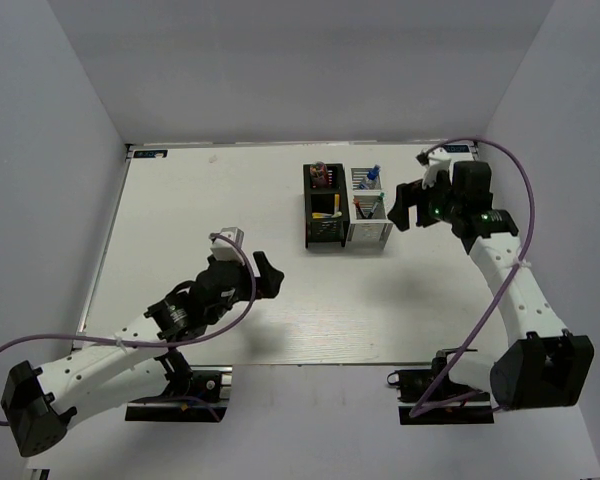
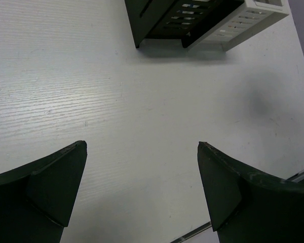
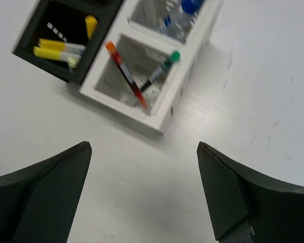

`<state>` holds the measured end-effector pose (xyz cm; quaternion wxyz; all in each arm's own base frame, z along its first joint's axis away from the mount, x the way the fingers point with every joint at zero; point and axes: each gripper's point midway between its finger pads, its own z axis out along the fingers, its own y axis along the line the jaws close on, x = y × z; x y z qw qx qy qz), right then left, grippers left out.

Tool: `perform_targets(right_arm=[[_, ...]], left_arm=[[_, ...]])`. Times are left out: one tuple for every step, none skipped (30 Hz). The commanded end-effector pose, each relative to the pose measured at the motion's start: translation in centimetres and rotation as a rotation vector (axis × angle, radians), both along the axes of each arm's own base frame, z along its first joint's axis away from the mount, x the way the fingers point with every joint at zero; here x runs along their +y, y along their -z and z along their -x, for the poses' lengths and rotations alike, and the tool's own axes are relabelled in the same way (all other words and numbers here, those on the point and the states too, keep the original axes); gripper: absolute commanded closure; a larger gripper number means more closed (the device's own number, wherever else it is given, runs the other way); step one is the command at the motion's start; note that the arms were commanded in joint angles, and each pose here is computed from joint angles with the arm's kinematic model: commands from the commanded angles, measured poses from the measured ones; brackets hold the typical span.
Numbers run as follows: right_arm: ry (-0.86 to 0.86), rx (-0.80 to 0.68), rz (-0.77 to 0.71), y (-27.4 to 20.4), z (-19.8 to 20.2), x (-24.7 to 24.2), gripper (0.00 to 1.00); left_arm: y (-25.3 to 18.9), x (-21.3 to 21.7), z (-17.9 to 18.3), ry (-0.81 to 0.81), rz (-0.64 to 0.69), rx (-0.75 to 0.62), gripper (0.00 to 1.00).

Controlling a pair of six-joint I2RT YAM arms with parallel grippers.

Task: Sort the stationery into containers
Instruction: Place the stationery into the container

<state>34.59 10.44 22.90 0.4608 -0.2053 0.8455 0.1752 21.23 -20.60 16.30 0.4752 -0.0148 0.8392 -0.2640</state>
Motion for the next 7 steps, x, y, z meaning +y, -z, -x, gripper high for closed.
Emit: perform_targets(right_arm=[[0.123,-0.007,0.052,0.5,1.0,-2.3,0.10],[0.130,0.001,0.054,1.0,1.6,-2.6,0.10],[0.135,-0.013,0.057,0.8,1.8,-2.7,0.10],[0.144,-0.017,0.063,0.9,1.9,-2.9,0.10],[0.147,-0.010,0.070,1.4,2.2,-3.0,0.10],[0.154,-0.004,0.071,1.8,2.5,-3.2,0.10],[0.157,-0.002,0.069,1.9,2.8,-3.2,0.10]], left_arm=[[-1.8,-0.9,-0.5,0.034,0.014,-0.039,0.00],[-2.0,-1.0,-0.6,0.039,0.011,-0.051,0.00],[-2.0,-1.1,-0.4,0.055,0.008,-0.051,0.00],[-2.2,-1.3,-0.5,0.055,0.016,-0.058,0.00],[-2.4,-1.3,-0.6,0.055,0.023,-0.064,0.00],[-2.4,-1.3,-0.6,0.058,0.016,-0.068,0.00],[-2.4,-1.3,-0.6,0.058,0.016,-0.068,0.00]])
